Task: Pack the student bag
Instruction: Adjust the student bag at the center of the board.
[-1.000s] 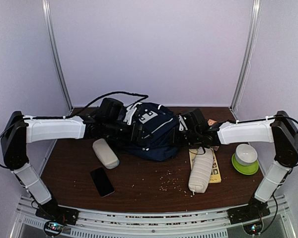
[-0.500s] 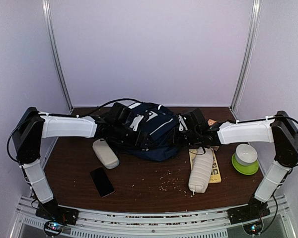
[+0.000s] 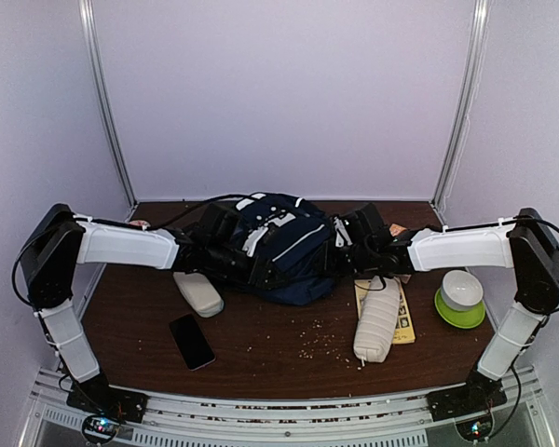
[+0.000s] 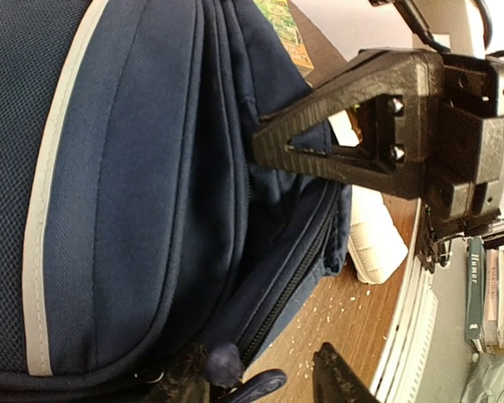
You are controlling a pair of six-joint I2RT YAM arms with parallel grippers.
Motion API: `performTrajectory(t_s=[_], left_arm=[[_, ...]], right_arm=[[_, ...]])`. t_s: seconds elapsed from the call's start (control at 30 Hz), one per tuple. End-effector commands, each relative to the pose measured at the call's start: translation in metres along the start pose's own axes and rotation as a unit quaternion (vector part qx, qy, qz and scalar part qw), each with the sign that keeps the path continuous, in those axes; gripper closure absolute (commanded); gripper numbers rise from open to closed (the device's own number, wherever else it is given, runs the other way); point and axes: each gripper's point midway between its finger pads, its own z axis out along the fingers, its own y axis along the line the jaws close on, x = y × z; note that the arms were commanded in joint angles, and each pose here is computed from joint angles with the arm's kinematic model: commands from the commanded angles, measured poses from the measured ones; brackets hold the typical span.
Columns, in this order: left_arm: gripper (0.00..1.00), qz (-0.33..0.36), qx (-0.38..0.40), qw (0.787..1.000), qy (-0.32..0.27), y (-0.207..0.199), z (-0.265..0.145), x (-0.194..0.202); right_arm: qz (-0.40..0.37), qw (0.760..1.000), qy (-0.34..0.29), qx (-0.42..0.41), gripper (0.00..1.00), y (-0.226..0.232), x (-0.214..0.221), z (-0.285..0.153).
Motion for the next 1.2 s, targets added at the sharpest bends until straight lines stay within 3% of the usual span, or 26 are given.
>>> performTrajectory(t_s=[0.0,0.07,0.3,0.4,0.63,0.83,1.0,1.17], left_arm=[[0.57,0.031,0.045,0.998,-0.019,-0.026,-0.013,-0.004],[0.59,0.037,0.052,0.998,-0.021,-0.030,-0.016,-0.002],[0.60,0.052,0.072,0.996,-0.016,-0.039,-0.023,0.011],[0.60,0.050,0.069,0.996,-0.012,-0.037,-0.023,0.016],[0.57,0.065,0.040,0.996,-0.040,-0.041,-0.045,0.011],[0.43,0.063,-0.010,0.995,-0.077,-0.037,-0.072,0.010],[0.30,0.032,-0.096,0.991,-0.086,-0.013,-0.085,0.008],[0.19,-0.036,-0.209,0.972,-0.104,0.029,-0.107,0.001]], right_arm=[[-0.026,0.997,-0.033,-0.061,1.00,0.039,-0.024,-0.016],[-0.025,0.998,-0.031,-0.057,0.94,0.037,-0.022,-0.015],[-0.022,0.998,-0.029,-0.044,0.57,0.030,-0.021,-0.013],[-0.028,0.999,-0.032,-0.031,0.48,0.026,-0.022,-0.017],[-0.045,0.998,-0.032,-0.011,0.45,0.021,-0.017,-0.035],[-0.066,0.997,-0.041,0.011,0.44,0.018,-0.002,-0.058],[-0.059,0.997,-0.042,0.000,0.44,0.024,0.022,-0.064],[0.011,0.998,-0.060,-0.005,0.44,0.014,0.044,-0.057]])
